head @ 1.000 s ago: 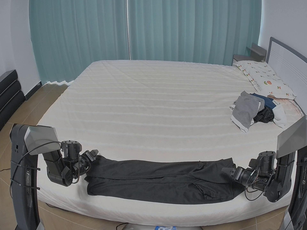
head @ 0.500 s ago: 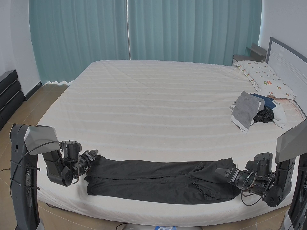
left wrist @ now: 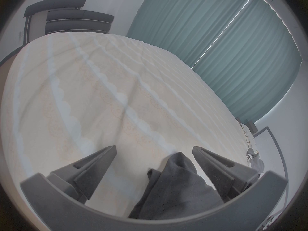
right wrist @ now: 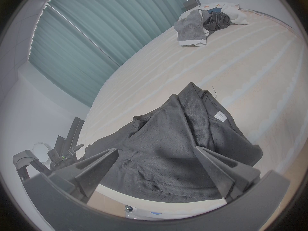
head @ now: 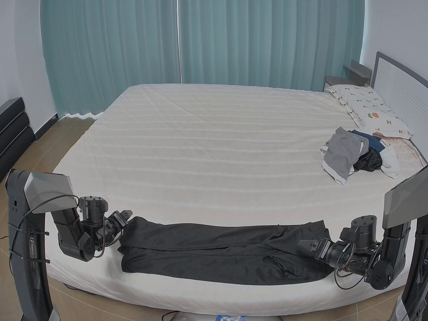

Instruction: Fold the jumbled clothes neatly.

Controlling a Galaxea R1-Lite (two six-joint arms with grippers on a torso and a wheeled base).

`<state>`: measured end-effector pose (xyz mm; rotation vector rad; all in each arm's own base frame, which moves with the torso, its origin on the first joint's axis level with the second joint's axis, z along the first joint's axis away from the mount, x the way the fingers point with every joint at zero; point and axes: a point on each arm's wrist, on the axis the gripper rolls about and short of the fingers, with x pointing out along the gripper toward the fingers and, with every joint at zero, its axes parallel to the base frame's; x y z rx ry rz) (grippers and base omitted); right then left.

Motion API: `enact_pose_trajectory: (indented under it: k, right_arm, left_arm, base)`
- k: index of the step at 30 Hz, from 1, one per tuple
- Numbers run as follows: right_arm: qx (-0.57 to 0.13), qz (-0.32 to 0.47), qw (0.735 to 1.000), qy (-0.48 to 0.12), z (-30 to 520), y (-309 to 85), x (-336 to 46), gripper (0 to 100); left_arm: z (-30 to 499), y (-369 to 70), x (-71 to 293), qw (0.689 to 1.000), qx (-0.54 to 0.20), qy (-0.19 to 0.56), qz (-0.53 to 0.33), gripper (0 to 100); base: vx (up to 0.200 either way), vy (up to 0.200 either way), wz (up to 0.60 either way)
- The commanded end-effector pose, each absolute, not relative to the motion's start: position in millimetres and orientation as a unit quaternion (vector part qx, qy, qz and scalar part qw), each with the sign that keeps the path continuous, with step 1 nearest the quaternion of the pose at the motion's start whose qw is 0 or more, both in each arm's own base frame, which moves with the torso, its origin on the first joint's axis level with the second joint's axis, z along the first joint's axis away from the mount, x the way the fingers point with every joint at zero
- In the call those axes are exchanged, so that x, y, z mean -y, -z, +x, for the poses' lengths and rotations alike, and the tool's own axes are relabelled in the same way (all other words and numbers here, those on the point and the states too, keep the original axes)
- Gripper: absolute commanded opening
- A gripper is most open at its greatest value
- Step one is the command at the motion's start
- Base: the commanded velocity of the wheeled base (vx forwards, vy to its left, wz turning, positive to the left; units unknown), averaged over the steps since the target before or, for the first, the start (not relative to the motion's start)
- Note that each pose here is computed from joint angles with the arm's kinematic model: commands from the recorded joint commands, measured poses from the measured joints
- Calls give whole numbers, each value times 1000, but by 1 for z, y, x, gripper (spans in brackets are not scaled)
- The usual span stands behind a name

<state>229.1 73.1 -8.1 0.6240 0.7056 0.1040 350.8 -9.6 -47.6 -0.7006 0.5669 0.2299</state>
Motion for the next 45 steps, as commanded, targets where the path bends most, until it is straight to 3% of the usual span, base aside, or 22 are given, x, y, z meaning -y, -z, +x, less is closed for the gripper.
enact_pose_trajectory:
  k: [1,13,21,29,45]
  right_arm:
    - [-342,299,889,-53,228,9,-74,100]
    - [-340,304,888,-53,230,9,-73,100]
    - [-344,303,887,-54,229,11,-74,100]
    - [-345,303,887,-54,228,11,-74,100]
    - [-348,302,886,-56,229,12,-76,100]
  left_arm:
    - [336,22,9,899,-256,-101,-342,100]
    - [318,28,13,893,-292,-92,-330,100]
    - [287,20,11,883,-352,14,-311,100]
    - [259,40,12,883,-415,59,-212,100]
    - [271,54,26,890,-401,79,-203,100]
  base:
    - [0,0,0]
    - [-133,0,0]
    - [-25,0,0]
    - [0,0,0]
    - [0,0,0]
